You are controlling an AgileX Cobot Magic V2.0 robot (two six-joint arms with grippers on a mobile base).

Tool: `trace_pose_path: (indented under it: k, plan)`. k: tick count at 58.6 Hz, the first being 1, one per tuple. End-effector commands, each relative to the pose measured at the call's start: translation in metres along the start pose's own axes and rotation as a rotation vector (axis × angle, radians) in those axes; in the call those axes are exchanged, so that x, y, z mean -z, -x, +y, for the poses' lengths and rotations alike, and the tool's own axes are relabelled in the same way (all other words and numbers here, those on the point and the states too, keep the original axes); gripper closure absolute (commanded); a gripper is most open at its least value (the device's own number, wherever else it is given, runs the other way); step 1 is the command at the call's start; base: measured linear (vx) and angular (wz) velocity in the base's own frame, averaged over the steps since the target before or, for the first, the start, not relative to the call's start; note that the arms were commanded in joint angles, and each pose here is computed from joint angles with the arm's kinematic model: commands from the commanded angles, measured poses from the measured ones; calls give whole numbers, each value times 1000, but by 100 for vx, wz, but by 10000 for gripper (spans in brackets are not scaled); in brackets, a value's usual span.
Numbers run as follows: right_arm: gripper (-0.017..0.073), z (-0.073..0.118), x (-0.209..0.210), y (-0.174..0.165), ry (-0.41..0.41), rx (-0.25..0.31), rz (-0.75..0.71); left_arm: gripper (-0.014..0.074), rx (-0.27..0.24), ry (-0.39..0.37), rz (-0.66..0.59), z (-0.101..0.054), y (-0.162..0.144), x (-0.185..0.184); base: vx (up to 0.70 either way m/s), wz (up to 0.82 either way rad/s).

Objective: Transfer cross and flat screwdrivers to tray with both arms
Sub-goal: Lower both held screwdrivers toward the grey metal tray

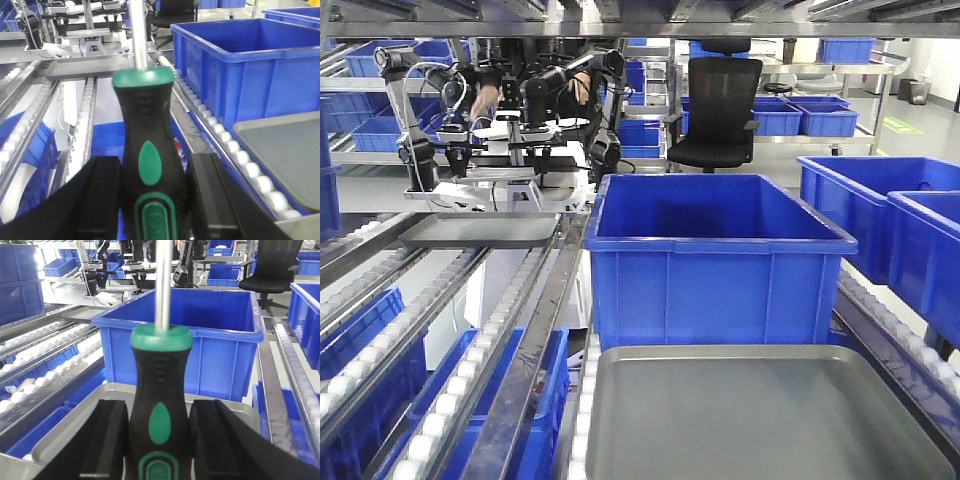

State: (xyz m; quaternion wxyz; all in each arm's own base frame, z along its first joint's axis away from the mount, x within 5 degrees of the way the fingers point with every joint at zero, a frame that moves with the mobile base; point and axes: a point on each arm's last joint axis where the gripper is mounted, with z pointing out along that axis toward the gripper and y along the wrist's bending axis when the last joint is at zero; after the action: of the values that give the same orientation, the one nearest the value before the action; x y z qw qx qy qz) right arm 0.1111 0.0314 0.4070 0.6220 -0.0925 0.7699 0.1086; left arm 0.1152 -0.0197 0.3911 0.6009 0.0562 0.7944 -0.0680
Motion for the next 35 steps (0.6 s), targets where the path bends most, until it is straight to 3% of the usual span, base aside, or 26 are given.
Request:
trace_pose_path:
  k: [1,35]
  plan:
    - [567,0,5,17,-7,8,-124,592,6,-5,-131,-1,17,6,5,6]
    - [567,0,5,17,-7,8,-122,592,6,-5,-131,-1,17,6,1,1]
